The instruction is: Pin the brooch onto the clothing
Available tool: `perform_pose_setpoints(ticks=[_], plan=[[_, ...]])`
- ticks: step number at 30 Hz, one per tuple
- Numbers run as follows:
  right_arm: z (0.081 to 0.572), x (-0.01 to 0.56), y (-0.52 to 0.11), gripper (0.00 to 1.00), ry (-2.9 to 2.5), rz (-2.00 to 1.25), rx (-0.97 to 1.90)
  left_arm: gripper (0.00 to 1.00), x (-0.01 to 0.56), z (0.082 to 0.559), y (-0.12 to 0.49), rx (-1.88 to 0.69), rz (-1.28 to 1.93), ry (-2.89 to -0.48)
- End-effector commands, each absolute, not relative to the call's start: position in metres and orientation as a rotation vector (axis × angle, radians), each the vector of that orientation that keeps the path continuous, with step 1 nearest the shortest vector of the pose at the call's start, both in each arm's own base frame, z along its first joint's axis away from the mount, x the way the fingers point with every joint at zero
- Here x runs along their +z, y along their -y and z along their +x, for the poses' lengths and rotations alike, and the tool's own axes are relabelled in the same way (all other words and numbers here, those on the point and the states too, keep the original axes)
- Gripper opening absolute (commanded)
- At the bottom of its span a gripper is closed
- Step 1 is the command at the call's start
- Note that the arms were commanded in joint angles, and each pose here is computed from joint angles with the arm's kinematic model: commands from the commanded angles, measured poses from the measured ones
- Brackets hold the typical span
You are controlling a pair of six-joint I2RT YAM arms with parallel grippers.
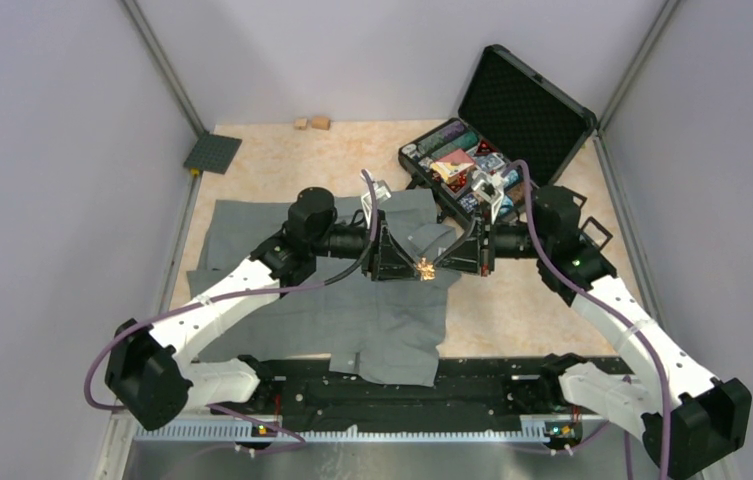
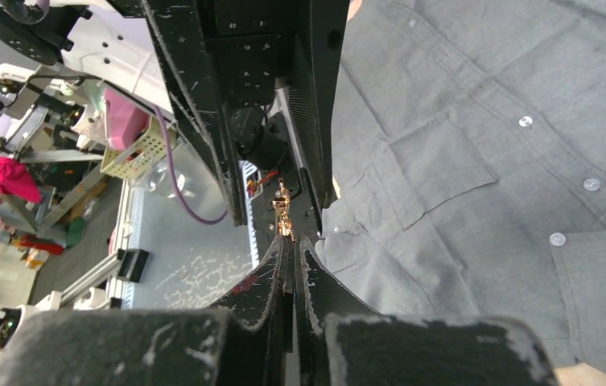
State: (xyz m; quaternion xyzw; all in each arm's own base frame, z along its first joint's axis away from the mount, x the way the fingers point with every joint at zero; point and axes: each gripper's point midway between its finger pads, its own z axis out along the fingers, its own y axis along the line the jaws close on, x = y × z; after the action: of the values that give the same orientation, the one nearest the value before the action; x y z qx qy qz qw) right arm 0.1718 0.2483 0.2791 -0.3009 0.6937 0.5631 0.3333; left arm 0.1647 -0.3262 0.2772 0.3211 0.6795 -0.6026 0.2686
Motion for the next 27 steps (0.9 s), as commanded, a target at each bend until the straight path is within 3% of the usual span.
perform_pose_setpoints(ticks=[1,5,10,14,17,18,20,22,24,27], plan=[[0.164,0.308,-0.253,0.0,-1.679,-0.891,1.468,0.47,0.298,0.166,0.33,-1.607,0.901,-1.748],[0.163,0.307,-0.254,0.0,-1.684,-0.896,1.467,0.34,0.298,0.163,0.331,-1.618,0.917,-1.738],[0.164,0.305,-0.254,0.0,-1.688,-0.896,1.462,0.24,0.293,0.162,0.333,-1.63,0.914,-1.754],[0.164,0.304,-0.255,0.0,-1.697,-0.893,1.458,0.02,0.294,0.16,0.334,-1.636,0.916,-1.743],[0.169,0.304,-0.255,0.0,-1.708,-0.868,1.442,0.0,0.298,0.163,0.333,-1.603,0.907,-1.732],[0.17,0.305,-0.255,0.04,-1.708,-0.86,1.438,0.0,0.3,0.164,0.332,-1.581,0.905,-1.726],[0.173,0.309,-0.253,0.38,-1.702,-0.83,1.405,0.0,0.304,0.168,0.328,-1.519,0.906,-1.718],[0.175,0.315,-0.25,0.63,-1.676,-0.802,1.368,0.0,0.307,0.172,0.322,-1.439,0.903,-1.738],[0.174,0.321,-0.249,0.75,-1.637,-0.785,1.363,0.0,0.315,0.174,0.318,-1.392,0.917,-1.718],[0.167,0.332,-0.251,0.8,-1.553,-0.779,1.415,0.0,0.323,0.167,0.32,-1.427,0.964,-1.669]])
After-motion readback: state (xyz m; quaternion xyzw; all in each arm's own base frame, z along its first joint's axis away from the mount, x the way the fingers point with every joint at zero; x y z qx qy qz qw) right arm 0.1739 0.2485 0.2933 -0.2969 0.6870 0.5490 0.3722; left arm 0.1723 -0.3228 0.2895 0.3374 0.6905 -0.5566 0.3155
